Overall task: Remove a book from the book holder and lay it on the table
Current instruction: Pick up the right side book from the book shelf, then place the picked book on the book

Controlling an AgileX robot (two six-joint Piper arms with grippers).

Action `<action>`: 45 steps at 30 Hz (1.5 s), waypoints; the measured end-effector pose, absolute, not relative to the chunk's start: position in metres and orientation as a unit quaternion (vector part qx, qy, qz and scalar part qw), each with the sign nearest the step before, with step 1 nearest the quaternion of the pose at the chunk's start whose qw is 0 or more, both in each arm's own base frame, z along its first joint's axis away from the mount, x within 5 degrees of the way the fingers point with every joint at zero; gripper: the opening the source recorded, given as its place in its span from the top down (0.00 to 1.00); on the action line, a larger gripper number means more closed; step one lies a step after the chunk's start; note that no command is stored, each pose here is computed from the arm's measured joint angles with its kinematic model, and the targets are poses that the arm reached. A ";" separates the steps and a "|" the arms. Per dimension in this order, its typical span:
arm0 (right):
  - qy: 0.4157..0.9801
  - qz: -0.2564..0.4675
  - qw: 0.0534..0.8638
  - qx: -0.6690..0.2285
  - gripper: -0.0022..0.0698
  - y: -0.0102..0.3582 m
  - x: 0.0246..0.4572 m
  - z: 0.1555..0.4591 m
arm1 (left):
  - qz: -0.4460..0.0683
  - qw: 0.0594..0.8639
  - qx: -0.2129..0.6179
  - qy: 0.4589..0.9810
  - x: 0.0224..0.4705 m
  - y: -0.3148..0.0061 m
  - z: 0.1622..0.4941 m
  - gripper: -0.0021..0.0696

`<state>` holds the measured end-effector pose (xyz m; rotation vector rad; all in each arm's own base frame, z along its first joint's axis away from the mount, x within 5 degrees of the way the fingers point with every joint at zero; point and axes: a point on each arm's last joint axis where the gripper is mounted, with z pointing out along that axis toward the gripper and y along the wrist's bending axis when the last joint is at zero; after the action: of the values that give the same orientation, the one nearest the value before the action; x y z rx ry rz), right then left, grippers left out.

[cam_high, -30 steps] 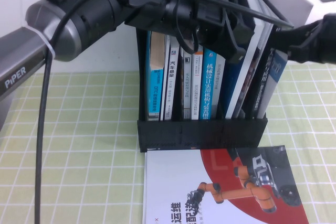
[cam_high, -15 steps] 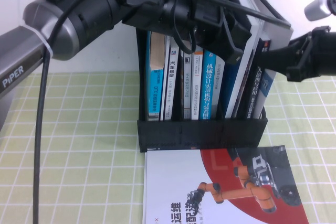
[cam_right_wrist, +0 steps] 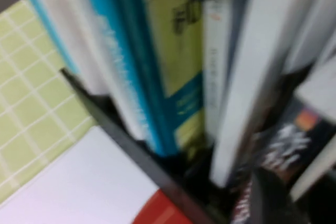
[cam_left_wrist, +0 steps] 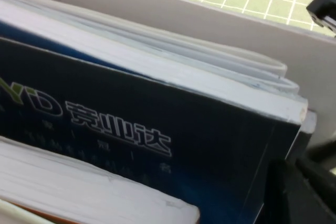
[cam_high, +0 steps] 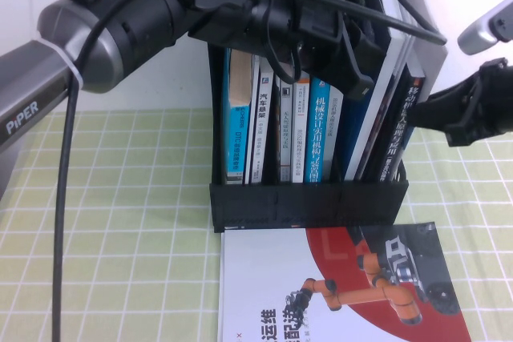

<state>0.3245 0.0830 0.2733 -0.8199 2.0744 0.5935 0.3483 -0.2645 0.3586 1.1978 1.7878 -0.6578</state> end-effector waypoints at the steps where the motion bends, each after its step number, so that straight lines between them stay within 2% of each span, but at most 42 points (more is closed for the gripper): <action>1: 0.824 0.228 0.409 -0.320 0.82 0.082 0.326 0.273 | -0.264 0.431 0.480 0.717 0.348 -0.265 0.359 0.97; 3: 0.827 0.215 0.420 -0.307 0.90 0.080 0.329 0.274 | -0.264 0.431 0.480 0.717 0.348 -0.265 0.359 0.97; 7: 0.833 0.197 0.451 -0.254 0.94 0.075 0.337 0.278 | -0.264 0.431 0.480 0.717 0.348 -0.265 0.359 0.97; 14: 0.816 0.221 0.498 -0.192 0.95 0.075 0.345 0.285 | -0.264 0.431 0.480 0.717 0.348 -0.265 0.359 0.97; 18: 0.809 0.236 0.514 -0.160 0.95 0.075 0.355 0.278 | -0.264 0.431 0.480 0.717 0.348 -0.265 0.359 0.97; 23: 0.811 0.246 0.504 -0.166 0.96 0.078 0.363 0.260 | -0.265 0.429 0.480 0.718 0.348 -0.265 0.358 0.97; 28: 0.803 0.252 0.511 -0.177 0.96 0.080 0.362 0.265 | -0.253 0.421 0.484 0.725 0.348 -0.262 0.357 0.97; 30: 0.795 0.249 0.522 -0.182 0.96 0.080 0.357 0.276 | -0.246 0.418 0.477 0.733 0.346 -0.260 0.360 0.97; 33: 0.769 0.246 0.557 -0.192 0.96 0.078 0.342 0.308 | -0.250 0.415 0.452 0.749 0.345 -0.248 0.369 0.97; 39: 0.677 0.306 0.634 -0.214 0.96 0.082 0.284 0.401 | -0.238 0.440 0.412 0.762 0.341 -0.194 0.408 0.97; 41: 0.653 0.342 0.632 -0.240 0.96 0.086 0.262 0.426 | -0.235 0.455 0.394 0.763 0.335 -0.173 0.426 0.97; 45: 0.635 0.389 0.587 -0.319 0.96 0.095 0.232 0.454 | -0.240 0.472 0.359 0.769 0.319 -0.133 0.454 0.97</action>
<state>0.2319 0.0954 0.4537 -0.7428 1.4792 0.9061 0.3193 -0.1330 0.4541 0.8791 1.8822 -0.5866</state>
